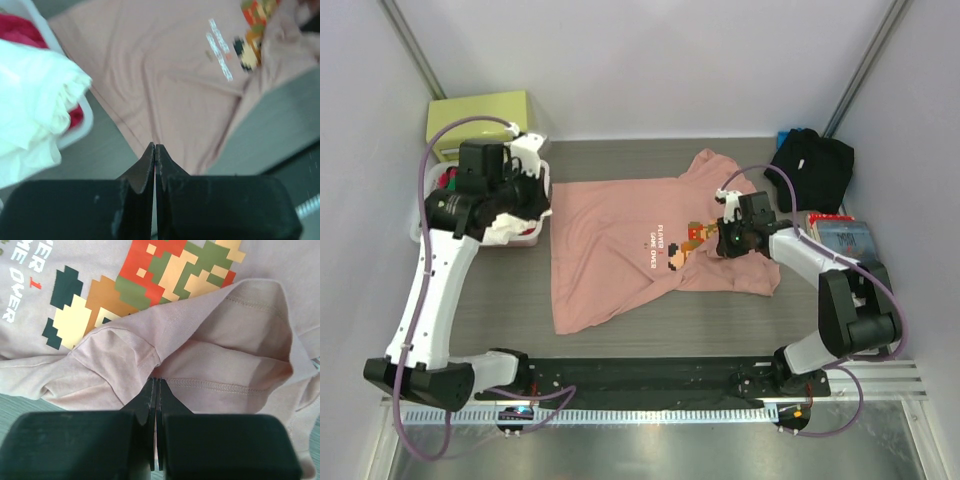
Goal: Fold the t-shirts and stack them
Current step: Fold the flattened tshirt in 1/3 of the way
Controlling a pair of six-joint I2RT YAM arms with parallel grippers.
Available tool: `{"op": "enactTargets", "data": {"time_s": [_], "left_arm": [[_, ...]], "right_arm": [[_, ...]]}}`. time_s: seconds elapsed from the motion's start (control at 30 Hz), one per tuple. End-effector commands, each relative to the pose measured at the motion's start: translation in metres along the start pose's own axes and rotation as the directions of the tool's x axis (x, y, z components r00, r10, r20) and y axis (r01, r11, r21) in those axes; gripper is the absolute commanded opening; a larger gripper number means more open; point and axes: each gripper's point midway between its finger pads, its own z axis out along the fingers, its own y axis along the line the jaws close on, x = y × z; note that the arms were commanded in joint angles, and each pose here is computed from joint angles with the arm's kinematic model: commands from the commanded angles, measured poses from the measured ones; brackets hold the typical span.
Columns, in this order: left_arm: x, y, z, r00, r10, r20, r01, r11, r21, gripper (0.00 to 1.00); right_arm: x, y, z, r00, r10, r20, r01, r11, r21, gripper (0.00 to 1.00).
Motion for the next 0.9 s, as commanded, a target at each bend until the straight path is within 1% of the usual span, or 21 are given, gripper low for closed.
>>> {"op": "enactTargets", "data": {"time_s": [0.0, 0.03, 0.07, 0.1, 0.17, 0.2, 0.3, 0.37, 0.43, 0.5, 0.57, 0.6, 0.63, 0.67, 0.73, 0.77, 0.8, 0.87], "left_arm": [[0.1, -0.042, -0.038, 0.898, 0.093, -0.429, 0.027, 0.964, 0.264, 0.0], [0.106, -0.04, -0.045, 0.883, 0.133, -0.45, -0.002, 0.96, 0.28, 0.0], [0.119, -0.041, -0.058, 0.847, 0.148, -0.51, 0.006, 0.958, 0.288, 0.0], [0.124, -0.038, -0.061, 0.834, 0.162, -0.527, -0.008, 0.96, 0.281, 0.0], [0.141, -0.028, -0.067, 0.784, 0.183, -0.593, -0.031, 0.966, 0.257, 0.0], [0.149, -0.028, -0.069, 0.76, 0.18, -0.624, -0.019, 0.966, 0.256, 0.0], [0.182, -0.024, -0.063, 0.661, 0.148, -0.735, 0.045, 0.971, 0.236, 0.0], [0.207, -0.026, -0.057, 0.569, 0.13, -0.812, 0.134, 0.959, 0.248, 0.0], [0.216, -0.025, -0.05, 0.521, 0.109, -0.847, 0.206, 0.946, 0.249, 0.0], [0.214, -0.023, -0.046, 0.531, 0.104, -0.841, 0.23, 0.937, 0.262, 0.0], [0.209, -0.018, -0.045, 0.547, 0.096, -0.831, 0.215, 0.944, 0.251, 0.0], [0.21, -0.017, -0.046, 0.54, 0.089, -0.837, 0.214, 0.947, 0.238, 0.0], [0.212, -0.015, -0.047, 0.527, 0.083, -0.846, 0.211, 0.951, 0.225, 0.0], [0.222, -0.015, -0.049, 0.49, 0.083, -0.868, 0.219, 0.952, 0.214, 0.0], [0.236, -0.009, -0.052, 0.431, 0.063, -0.9, 0.228, 0.957, 0.177, 0.0], [0.244, -0.008, -0.053, 0.395, 0.055, -0.917, 0.256, 0.952, 0.167, 0.0], [0.244, -0.006, -0.052, 0.407, 0.034, -0.913, 0.289, 0.943, 0.164, 0.0], [0.243, -0.004, -0.051, 0.403, 0.016, -0.915, 0.33, 0.93, 0.162, 0.0]], "right_arm": [[-0.016, 0.004, -0.018, 0.996, -0.044, 0.074, 0.044, 0.999, 0.002, 0.01], [-0.018, 0.005, -0.021, 0.995, -0.048, 0.084, 0.047, 0.999, 0.005, 0.01], [-0.019, 0.005, -0.022, 0.995, -0.051, 0.089, 0.05, 0.999, 0.005, 0.01], [-0.017, 0.004, -0.022, 0.995, -0.048, 0.088, 0.047, 0.999, 0.005, 0.01], [-0.015, 0.006, -0.022, 0.995, -0.047, 0.085, 0.047, 0.999, -0.004, 0.01], [-0.013, 0.005, -0.021, 0.996, -0.045, 0.081, 0.045, 0.999, -0.003, 0.01], [-0.01, 0.004, -0.02, 0.996, -0.048, 0.076, 0.048, 0.999, -0.005, 0.01], [-0.008, 0.006, -0.019, 0.996, -0.046, 0.071, 0.047, 0.999, -0.018, 0.01], [-0.009, 0.006, -0.019, 0.996, -0.048, 0.073, 0.05, 0.999, -0.021, 0.01], [-0.008, 0.006, -0.02, 0.996, -0.049, 0.075, 0.05, 0.999, -0.021, 0.01], [-0.008, 0.006, -0.021, 0.996, -0.051, 0.079, 0.053, 0.998, -0.021, 0.01], [-0.009, 0.007, -0.022, 0.995, -0.052, 0.082, 0.054, 0.998, -0.022, 0.01], [-0.008, 0.007, -0.021, 0.995, -0.051, 0.081, 0.053, 0.998, -0.024, 0.01], [-0.009, 0.008, -0.021, 0.995, -0.049, 0.082, 0.052, 0.998, -0.033, 0.01], [-0.008, 0.009, -0.019, 0.996, -0.046, 0.075, 0.049, 0.998, -0.04, 0.01], [-0.009, 0.01, -0.019, 0.996, -0.044, 0.075, 0.048, 0.998, -0.046, 0.01], [-0.008, 0.01, -0.018, 0.996, -0.043, 0.072, 0.047, 0.998, -0.047, 0.01], [-0.008, 0.01, -0.019, 0.996, -0.045, 0.074, 0.049, 0.998, -0.048, 0.01]]}}
